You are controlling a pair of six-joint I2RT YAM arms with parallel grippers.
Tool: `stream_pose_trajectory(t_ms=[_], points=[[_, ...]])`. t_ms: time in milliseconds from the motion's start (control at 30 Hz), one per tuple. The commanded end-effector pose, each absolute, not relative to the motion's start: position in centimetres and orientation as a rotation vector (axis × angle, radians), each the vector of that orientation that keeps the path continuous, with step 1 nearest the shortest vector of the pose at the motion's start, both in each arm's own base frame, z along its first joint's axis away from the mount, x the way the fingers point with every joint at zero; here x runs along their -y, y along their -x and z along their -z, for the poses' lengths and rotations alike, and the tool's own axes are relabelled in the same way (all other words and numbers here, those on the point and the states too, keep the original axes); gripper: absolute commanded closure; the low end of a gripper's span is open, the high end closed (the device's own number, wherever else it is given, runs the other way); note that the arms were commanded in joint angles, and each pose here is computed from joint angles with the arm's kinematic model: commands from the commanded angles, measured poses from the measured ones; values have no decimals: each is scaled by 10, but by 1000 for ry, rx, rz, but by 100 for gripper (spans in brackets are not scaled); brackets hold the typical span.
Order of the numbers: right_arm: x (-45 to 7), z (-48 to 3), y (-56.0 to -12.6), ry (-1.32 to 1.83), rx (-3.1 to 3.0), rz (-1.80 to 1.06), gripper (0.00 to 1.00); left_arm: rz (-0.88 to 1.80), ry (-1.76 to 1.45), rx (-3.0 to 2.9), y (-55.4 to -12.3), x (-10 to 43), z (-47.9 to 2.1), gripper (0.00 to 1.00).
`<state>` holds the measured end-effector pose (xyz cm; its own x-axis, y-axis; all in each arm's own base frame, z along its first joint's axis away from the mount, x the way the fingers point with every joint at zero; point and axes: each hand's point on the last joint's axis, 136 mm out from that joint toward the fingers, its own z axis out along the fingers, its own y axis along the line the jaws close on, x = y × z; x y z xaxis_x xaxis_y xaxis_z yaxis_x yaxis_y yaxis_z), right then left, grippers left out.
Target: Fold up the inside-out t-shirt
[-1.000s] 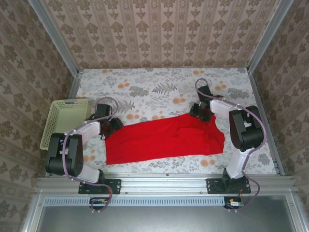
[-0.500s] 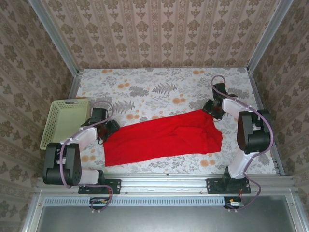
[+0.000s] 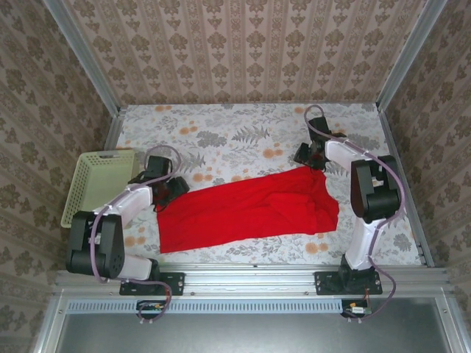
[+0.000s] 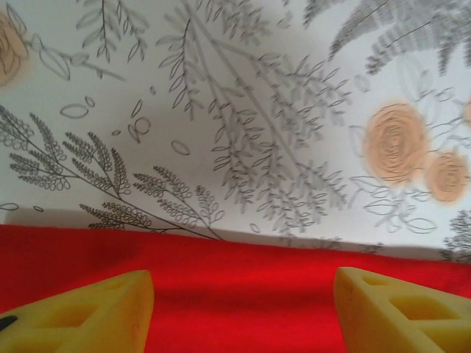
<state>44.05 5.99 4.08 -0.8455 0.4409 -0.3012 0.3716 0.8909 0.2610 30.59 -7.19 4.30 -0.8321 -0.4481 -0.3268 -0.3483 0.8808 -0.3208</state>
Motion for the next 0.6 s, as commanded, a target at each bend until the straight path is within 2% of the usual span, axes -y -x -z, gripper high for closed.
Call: stream_pose_trajectory(t_ms=[0,200,400,567], points=[[-30,-19,-421,-779,-2780,-167,60,342,667,-2686,-297,59,-23,34],[7,-10,-418,-962,-2715,-169,64,319,797,-2693,-280,39,0,33],[5,-19,-436,-924,-2666,-260,65,328,780,-2683,-284,39,-7,30],[16,-57,-438,-837,-2624,-173,57,287,721,-2640,-296,35,-41,23]])
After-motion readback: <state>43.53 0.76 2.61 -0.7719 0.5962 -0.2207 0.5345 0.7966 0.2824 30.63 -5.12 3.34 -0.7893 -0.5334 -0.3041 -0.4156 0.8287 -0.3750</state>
